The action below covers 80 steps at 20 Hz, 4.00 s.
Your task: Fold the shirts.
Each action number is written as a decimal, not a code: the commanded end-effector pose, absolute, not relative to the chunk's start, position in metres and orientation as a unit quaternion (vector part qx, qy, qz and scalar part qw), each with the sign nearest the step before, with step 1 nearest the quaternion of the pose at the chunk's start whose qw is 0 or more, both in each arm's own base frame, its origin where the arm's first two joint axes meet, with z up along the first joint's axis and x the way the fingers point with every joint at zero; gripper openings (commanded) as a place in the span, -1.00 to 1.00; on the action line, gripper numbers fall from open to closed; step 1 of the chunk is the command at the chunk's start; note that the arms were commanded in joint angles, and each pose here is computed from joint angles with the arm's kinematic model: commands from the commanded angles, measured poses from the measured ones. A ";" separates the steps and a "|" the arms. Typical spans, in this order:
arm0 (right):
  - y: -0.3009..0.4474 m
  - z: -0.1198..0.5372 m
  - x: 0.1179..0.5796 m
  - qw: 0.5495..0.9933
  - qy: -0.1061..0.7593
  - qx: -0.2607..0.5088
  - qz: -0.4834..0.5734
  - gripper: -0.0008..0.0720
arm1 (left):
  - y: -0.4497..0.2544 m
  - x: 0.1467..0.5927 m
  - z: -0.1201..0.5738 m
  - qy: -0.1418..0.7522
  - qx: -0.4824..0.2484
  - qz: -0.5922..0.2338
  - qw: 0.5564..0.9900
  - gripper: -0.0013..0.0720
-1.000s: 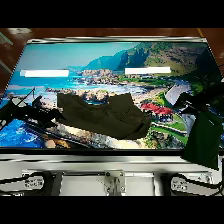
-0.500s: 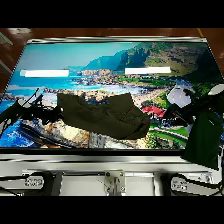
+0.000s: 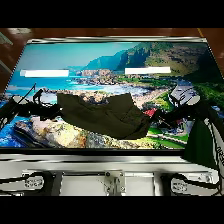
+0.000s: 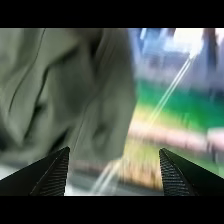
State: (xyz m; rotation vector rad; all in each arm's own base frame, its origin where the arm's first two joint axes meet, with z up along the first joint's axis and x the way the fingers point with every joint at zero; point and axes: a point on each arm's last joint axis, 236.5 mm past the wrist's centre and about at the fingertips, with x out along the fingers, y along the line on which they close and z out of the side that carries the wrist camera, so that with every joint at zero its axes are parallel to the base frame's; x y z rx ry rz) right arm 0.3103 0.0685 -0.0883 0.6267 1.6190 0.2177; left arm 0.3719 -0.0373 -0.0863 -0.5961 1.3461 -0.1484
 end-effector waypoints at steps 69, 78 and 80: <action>-0.032 0.007 0.395 0.714 0.696 0.069 0.037 0.75 | 0.046 0.299 -0.036 0.717 -0.241 -0.036 0.653 0.93; -0.026 -0.034 0.338 0.662 0.680 0.311 0.050 0.76 | -0.019 0.246 -0.117 0.672 -0.386 -0.045 0.630 0.98; -0.027 -0.035 0.340 0.667 0.677 0.306 0.051 0.76 | -0.027 0.252 -0.120 0.669 -0.381 -0.049 0.636 0.98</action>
